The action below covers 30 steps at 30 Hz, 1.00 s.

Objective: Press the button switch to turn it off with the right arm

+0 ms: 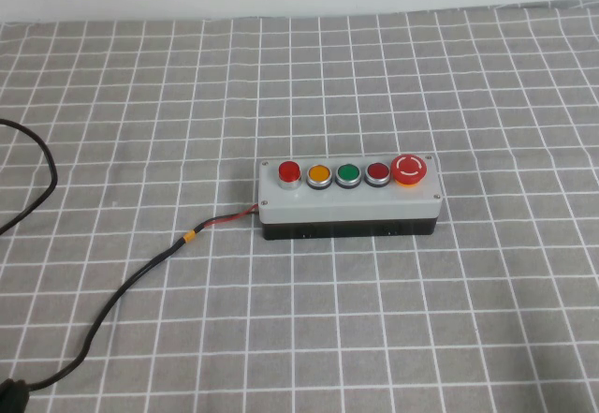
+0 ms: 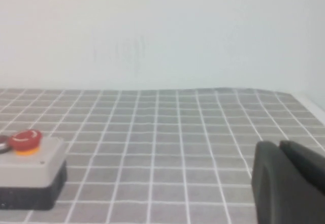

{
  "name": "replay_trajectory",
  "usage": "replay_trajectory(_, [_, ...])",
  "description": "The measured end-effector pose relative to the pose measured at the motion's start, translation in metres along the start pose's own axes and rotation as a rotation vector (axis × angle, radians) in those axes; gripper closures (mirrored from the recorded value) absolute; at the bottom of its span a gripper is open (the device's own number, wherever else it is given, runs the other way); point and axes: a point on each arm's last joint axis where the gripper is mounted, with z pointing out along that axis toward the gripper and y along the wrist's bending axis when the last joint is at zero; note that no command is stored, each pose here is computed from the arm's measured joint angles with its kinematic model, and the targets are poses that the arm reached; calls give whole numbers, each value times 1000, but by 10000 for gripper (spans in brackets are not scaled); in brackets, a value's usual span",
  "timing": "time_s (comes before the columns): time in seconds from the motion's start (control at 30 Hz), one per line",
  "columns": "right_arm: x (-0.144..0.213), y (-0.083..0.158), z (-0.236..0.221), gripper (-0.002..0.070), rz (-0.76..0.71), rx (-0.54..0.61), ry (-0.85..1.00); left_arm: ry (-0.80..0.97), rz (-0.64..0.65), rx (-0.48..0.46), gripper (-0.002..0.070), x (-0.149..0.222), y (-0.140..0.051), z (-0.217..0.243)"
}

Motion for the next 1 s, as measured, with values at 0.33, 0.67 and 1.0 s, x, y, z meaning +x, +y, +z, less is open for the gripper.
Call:
replay_trajectory(0.33, [12,-2,-1,693,25,25,130,0,0,0,678,0,0,0])
replay_trajectory(0.67, [27,3,-4,693,64,-20,299,0,0,0,678,0,0,0])
replay_trajectory(1.0, [28,4,-5,693,65,-26,307,0,0,0,678,0,0,0])
